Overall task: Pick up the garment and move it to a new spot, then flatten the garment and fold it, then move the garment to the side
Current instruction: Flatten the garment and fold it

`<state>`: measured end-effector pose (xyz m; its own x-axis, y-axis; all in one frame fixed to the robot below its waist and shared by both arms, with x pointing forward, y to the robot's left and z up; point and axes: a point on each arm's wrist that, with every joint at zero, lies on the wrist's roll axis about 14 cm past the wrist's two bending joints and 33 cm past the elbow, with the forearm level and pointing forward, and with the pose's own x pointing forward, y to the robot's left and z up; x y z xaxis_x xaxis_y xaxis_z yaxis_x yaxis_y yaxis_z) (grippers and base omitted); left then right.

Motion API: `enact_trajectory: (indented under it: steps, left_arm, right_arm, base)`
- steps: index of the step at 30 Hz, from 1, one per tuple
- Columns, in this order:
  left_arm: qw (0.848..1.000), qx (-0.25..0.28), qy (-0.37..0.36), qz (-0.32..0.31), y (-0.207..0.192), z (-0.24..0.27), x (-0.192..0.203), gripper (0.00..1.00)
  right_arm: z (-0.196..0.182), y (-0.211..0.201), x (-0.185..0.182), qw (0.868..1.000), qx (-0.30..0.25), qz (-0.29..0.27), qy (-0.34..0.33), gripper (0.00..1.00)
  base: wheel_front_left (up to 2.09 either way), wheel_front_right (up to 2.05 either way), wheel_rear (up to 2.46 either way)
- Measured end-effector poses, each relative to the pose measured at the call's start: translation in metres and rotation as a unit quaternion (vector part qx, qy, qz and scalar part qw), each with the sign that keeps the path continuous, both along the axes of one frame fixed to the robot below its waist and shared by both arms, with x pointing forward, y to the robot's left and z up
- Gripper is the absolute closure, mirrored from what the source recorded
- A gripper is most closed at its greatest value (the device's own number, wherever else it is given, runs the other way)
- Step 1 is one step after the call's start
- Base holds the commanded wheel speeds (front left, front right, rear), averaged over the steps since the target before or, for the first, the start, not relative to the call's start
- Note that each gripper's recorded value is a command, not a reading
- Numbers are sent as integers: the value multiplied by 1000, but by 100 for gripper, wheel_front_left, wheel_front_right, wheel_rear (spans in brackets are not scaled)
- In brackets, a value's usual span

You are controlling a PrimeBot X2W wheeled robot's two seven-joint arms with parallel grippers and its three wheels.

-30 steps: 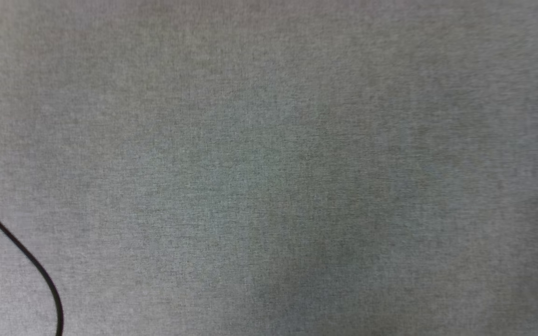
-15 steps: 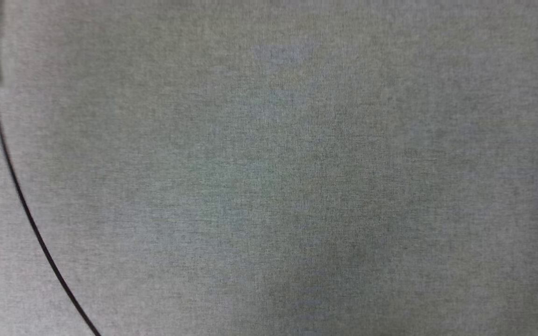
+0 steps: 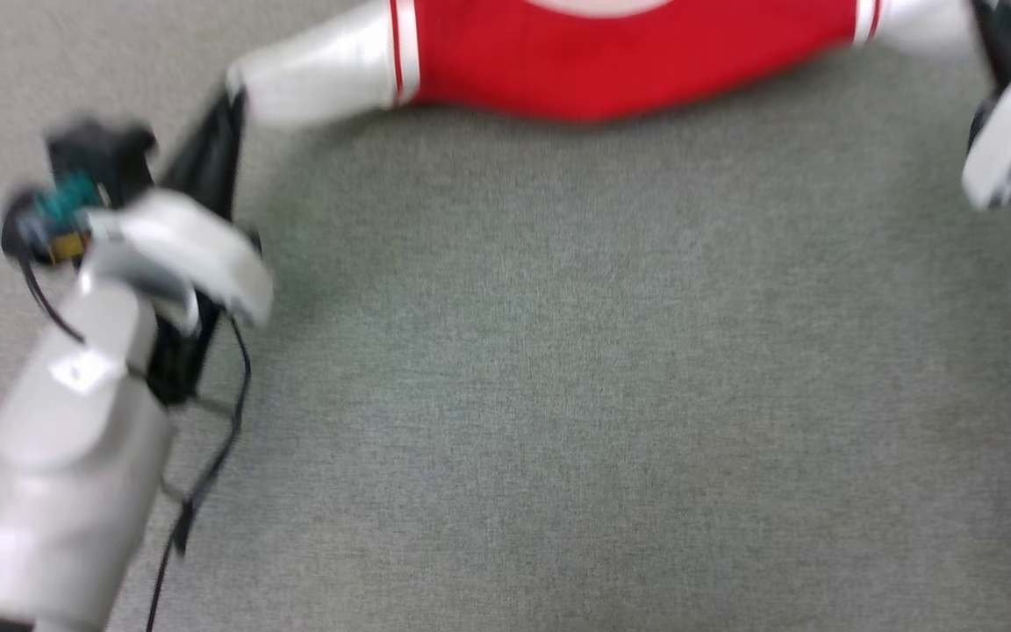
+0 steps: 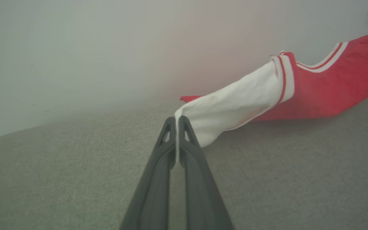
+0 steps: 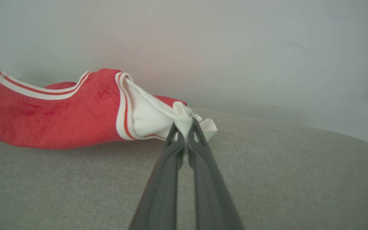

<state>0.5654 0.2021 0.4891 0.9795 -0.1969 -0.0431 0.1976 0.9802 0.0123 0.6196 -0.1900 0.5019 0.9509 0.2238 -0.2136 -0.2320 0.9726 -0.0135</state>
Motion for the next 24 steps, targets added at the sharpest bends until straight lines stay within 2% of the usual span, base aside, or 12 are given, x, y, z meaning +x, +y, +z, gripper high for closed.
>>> enact_trajectory:
  steps: [9,24]
  left_arm:
    - [996,-9,91,-8,0,-41,-92,100]
    - [989,-5,147,12,17,-44,-188,100]
  right_arm:
    - [-42,-15,-96,994,38,10,101,100]
    - [-66,-37,-210,979,74,-2,189,100]
  base:
    - [0,0,0]
    - [0,0,0]
